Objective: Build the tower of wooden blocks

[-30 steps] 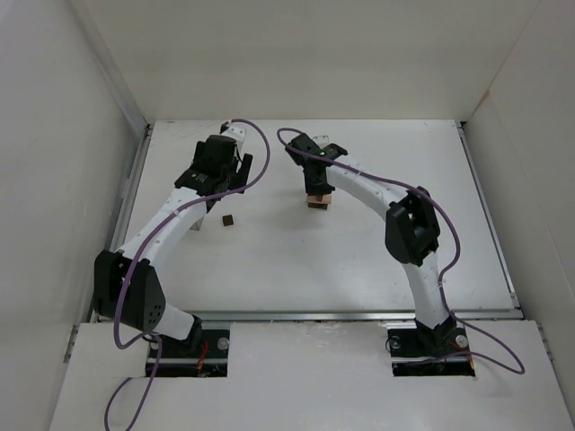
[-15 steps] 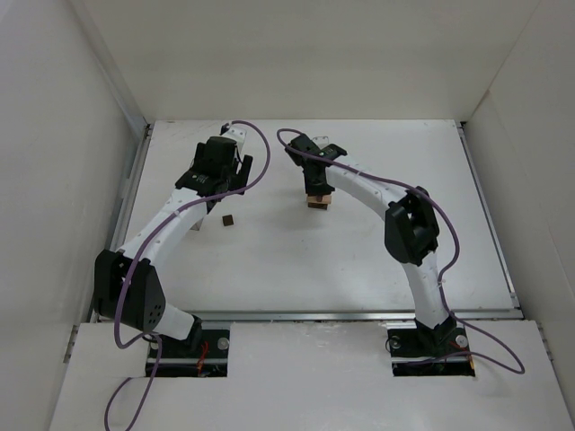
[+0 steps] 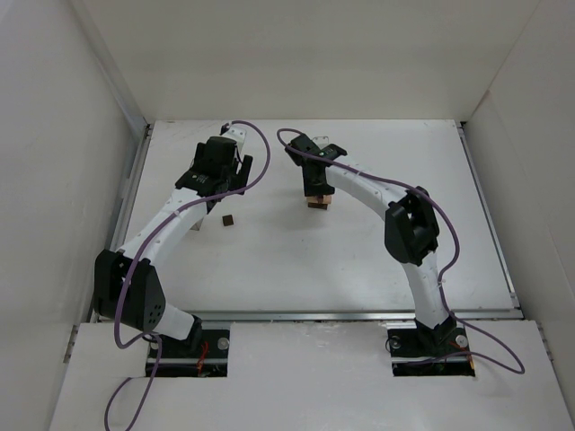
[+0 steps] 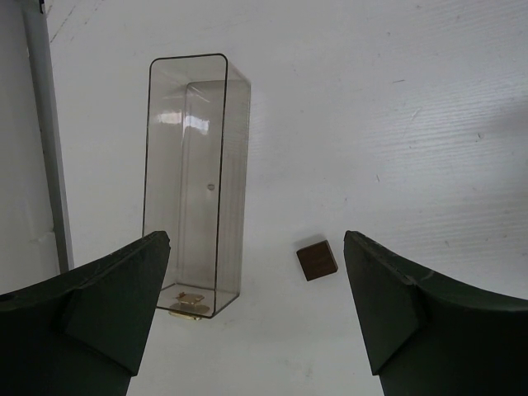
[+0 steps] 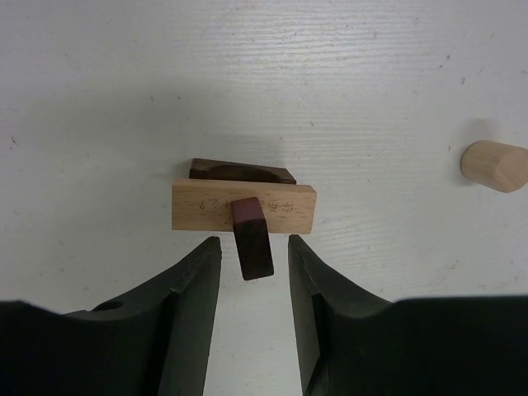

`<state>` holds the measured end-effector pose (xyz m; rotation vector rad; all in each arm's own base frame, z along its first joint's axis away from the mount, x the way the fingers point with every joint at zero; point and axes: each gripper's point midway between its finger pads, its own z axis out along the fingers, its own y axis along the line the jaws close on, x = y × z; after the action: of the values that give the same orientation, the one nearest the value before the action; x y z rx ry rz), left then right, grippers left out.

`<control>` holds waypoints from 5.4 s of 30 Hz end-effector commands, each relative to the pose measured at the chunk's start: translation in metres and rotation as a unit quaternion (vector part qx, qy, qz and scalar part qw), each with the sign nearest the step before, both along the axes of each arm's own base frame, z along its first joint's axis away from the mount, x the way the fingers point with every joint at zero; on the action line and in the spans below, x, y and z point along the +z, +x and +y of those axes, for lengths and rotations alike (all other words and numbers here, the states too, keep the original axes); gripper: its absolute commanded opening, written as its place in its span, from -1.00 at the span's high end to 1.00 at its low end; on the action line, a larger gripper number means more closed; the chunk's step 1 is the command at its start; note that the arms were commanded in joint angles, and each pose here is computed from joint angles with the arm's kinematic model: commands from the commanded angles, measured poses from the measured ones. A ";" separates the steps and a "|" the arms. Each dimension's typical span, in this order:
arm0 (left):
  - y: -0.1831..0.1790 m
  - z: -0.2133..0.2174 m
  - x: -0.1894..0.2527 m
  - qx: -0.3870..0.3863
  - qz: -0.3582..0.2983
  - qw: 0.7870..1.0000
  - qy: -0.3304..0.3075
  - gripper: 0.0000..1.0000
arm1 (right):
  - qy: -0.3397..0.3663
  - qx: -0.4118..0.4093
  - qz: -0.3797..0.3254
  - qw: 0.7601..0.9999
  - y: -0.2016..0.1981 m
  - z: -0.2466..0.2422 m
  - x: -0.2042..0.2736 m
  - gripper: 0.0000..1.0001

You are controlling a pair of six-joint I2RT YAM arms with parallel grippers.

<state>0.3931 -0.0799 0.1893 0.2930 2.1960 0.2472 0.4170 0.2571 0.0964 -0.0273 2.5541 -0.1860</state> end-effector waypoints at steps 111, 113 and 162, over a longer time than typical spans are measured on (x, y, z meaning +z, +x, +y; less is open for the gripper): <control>-0.056 -0.023 -0.130 -0.372 0.228 0.889 0.140 -0.79 | 0.118 -0.018 -0.087 0.989 0.003 -0.024 0.088 -0.26; -0.059 -0.019 -0.135 -0.380 0.250 0.879 0.141 -0.76 | 0.113 -0.015 -0.082 0.990 -0.001 -0.027 0.085 -0.26; 0.015 -0.057 -0.019 -0.378 0.105 0.918 0.060 1.00 | 0.205 0.014 -0.119 0.971 0.006 -0.031 0.119 -0.26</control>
<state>0.3790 -0.0994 0.0534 1.3810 2.4212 -0.0652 0.4106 0.2208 0.1580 0.0932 2.4655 0.1164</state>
